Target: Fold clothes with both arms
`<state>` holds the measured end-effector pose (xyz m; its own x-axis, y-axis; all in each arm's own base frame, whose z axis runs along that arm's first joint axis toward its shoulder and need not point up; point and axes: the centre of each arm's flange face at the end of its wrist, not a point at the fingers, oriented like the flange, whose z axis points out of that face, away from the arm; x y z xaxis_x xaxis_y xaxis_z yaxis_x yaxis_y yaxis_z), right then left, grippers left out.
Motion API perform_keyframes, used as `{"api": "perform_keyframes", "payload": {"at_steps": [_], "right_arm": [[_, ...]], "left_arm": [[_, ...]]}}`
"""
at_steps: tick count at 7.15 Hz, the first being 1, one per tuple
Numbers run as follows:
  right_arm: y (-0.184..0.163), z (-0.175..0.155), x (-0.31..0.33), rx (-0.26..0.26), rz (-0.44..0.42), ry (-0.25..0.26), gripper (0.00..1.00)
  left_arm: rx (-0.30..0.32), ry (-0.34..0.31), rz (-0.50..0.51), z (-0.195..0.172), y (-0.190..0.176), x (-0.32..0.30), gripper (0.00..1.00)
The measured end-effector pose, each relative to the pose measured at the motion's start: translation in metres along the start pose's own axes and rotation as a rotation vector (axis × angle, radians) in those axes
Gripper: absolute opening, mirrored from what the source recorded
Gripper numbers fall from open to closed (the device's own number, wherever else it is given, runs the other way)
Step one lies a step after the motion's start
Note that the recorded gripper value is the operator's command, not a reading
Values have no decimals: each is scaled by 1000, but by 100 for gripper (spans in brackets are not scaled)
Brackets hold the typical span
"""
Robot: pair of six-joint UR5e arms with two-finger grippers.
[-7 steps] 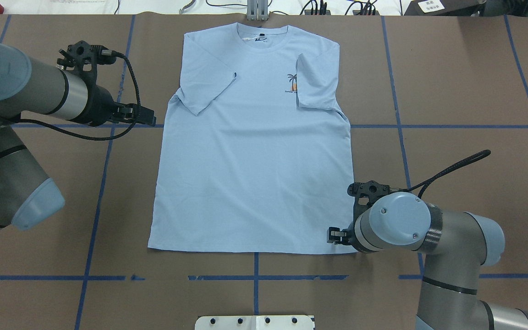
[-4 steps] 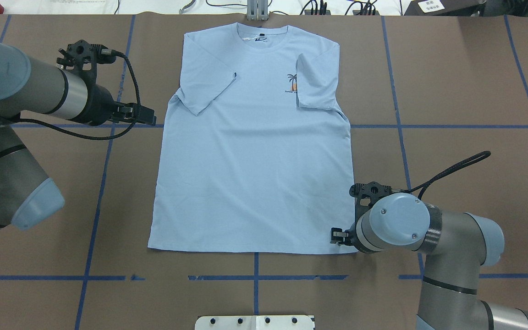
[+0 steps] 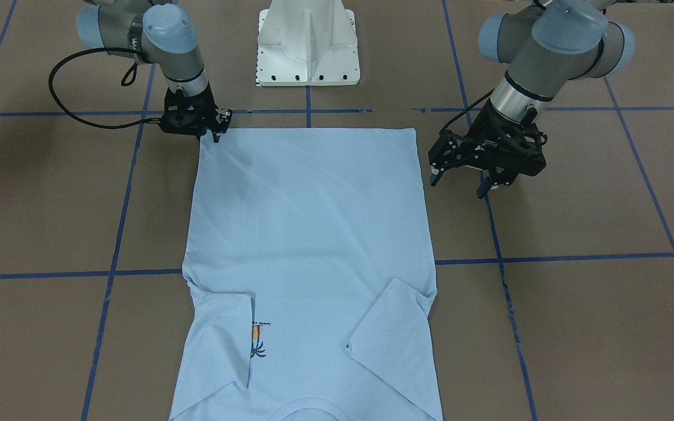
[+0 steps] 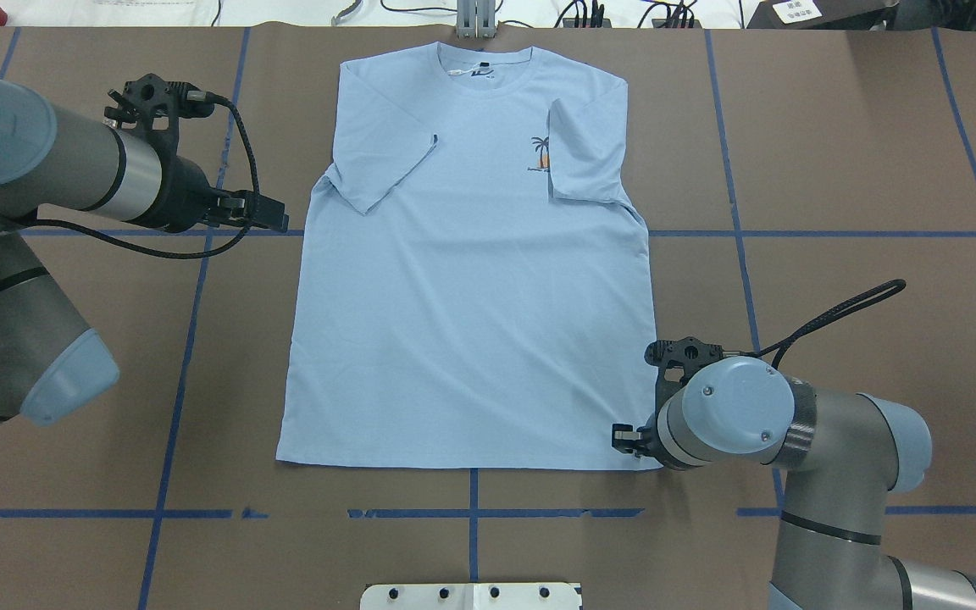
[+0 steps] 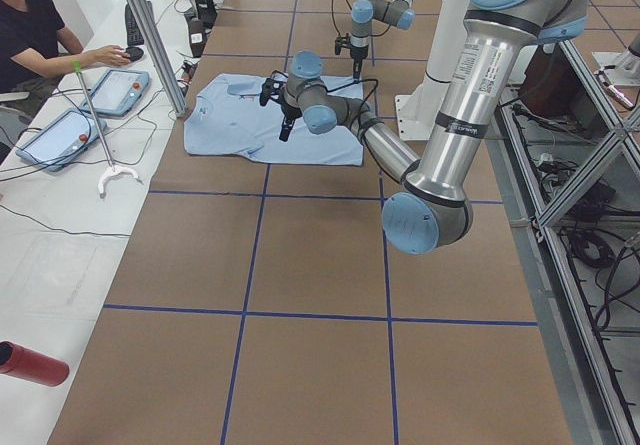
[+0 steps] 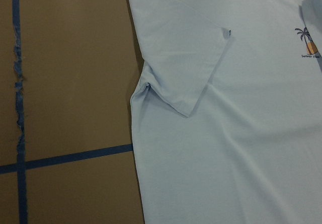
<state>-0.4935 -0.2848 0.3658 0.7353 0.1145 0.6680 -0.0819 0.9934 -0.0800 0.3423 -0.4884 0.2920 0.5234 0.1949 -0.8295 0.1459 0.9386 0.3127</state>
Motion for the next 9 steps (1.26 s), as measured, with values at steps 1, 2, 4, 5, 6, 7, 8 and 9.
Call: {"api": "perform_keyframes", "payload": {"at_steps": [1, 2, 4, 5, 6, 7, 8, 9], "right_arm": [[1, 0, 0, -14, 1, -1, 12], [2, 0, -1, -20, 1, -3, 5], [1, -6, -3, -13, 3, -16, 0], [0, -10, -4, -6, 4, -23, 0], [-1, -13, -6, 3, 4, -30, 0], [-1, -20, -8, 15, 2, -44, 0], [-1, -32, -10, 31, -1, -67, 0], [-2, -44, -12, 49, -2, -87, 0]], "left_arm": [[-1, -1, 0, 1, 0, 0, 100], [-2, 0, 0, 1, 0, 0, 100], [-2, 1, 1, 1, 0, 1, 100], [-2, 1, 1, 1, 0, 1, 100], [-2, 1, -2, 1, 1, 1, 100], [-4, 1, -19, 0, 2, 1, 100], [-22, 5, -62, 2, 13, 5, 100], [-60, 17, -124, 6, 38, 18, 100]]}}
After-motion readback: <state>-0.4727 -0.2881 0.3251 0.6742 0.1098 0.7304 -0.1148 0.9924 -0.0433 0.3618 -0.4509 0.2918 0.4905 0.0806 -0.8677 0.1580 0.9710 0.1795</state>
